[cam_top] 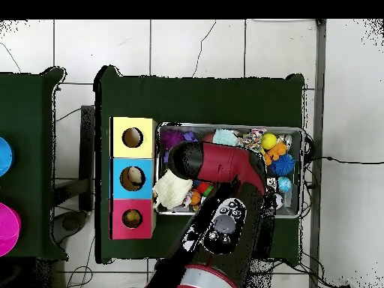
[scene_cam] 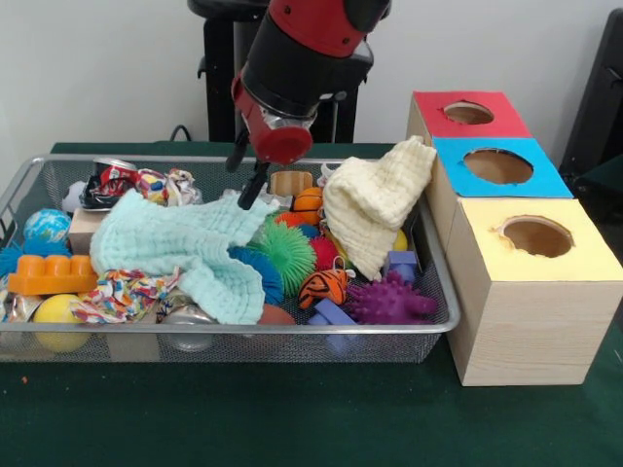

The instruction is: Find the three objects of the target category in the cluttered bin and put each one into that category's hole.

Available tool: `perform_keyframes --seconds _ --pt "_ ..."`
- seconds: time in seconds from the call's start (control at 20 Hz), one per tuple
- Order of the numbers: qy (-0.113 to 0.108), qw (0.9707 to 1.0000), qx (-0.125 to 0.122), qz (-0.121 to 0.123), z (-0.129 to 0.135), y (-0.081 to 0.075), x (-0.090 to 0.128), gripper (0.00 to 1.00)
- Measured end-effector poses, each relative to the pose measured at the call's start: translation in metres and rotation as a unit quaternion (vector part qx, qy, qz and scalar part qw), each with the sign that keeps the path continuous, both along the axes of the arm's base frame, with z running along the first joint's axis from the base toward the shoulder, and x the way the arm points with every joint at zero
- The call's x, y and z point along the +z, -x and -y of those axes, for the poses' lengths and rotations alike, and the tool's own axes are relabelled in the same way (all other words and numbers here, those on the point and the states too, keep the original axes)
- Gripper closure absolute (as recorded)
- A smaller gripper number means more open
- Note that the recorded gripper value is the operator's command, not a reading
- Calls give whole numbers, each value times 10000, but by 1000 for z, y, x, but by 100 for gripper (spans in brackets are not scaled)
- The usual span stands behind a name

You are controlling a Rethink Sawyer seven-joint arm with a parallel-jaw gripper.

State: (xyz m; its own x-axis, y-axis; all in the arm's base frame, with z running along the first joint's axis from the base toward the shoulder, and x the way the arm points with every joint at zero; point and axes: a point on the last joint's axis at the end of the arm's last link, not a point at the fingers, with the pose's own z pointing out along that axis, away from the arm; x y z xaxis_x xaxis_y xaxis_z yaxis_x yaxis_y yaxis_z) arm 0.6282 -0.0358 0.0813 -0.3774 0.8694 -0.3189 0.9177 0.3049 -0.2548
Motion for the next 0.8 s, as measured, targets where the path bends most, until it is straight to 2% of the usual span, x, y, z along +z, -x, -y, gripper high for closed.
perform_keyframes --seconds 0.15,0.4,0.55,0.8 --pt "-114 9999 7 125 -6 -8 9 0" --pt "-465 9983 -18 352 -20 -25 19 0" --pt "-669 9969 -21 406 -28 -32 17 0" --pt "-849 9953 71 471 -44 -37 8 0"
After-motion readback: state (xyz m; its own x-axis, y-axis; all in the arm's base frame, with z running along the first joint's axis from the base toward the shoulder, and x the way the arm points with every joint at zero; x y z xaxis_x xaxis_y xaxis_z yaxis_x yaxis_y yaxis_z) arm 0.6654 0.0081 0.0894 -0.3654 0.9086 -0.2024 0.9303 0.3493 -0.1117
